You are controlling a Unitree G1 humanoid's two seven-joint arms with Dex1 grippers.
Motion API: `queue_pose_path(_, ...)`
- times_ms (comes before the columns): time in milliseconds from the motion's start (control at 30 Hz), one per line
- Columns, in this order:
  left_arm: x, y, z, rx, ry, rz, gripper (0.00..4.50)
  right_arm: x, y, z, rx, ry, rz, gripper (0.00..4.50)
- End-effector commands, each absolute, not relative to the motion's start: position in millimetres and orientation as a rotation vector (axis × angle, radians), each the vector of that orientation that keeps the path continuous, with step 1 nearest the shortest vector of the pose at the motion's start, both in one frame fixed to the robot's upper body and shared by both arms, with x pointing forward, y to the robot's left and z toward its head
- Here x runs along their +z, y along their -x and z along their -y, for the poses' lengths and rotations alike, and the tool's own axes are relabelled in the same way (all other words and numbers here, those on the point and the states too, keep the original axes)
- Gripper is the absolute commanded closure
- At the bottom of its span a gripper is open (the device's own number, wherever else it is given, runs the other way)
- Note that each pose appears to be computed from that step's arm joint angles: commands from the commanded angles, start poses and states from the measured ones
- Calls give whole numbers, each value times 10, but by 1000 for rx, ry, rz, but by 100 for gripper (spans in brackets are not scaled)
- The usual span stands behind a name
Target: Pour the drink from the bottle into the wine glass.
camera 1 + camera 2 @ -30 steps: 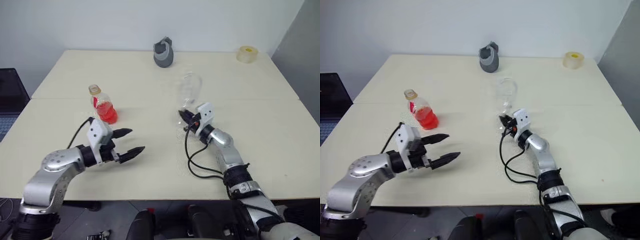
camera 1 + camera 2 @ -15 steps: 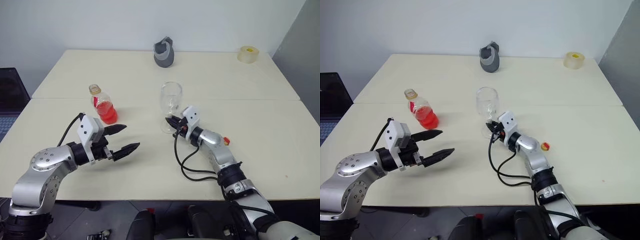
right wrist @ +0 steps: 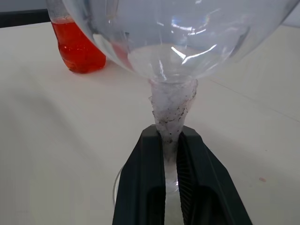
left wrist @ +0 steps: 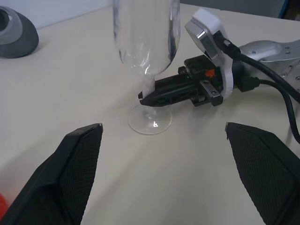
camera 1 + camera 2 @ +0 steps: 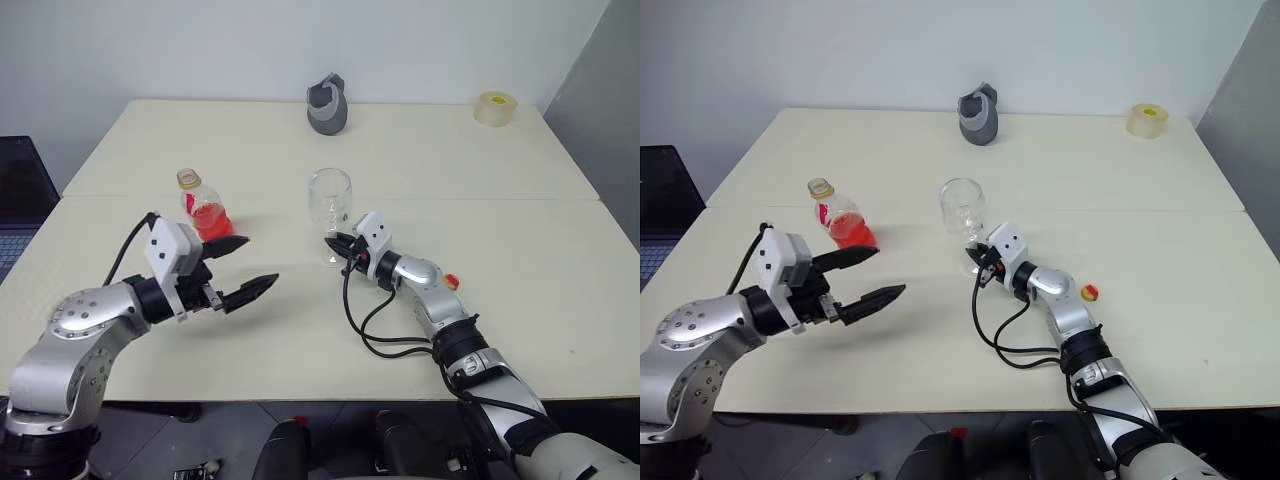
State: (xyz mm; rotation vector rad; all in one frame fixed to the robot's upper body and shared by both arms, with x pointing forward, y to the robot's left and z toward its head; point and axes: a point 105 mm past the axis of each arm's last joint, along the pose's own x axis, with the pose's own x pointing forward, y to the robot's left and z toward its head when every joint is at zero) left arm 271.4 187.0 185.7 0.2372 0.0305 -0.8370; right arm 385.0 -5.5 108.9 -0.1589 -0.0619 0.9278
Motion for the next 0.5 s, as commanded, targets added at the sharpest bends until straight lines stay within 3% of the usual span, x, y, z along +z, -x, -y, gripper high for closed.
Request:
queue_pose_path(33, 2110, -2658, -1897, -807, -253, 49, 0, 1140, -3825, 20, 953, 158, 82, 317)
queue_pose_path(333, 2338, -2664, -1907, -789, -262, 104, 0, 1154, -3817, 2, 969, 159, 77, 2)
queue_pose_path(500, 2378, -2670, -1905, -785, -269, 114, 0, 1128, -3788, 33, 984, 163, 58, 2)
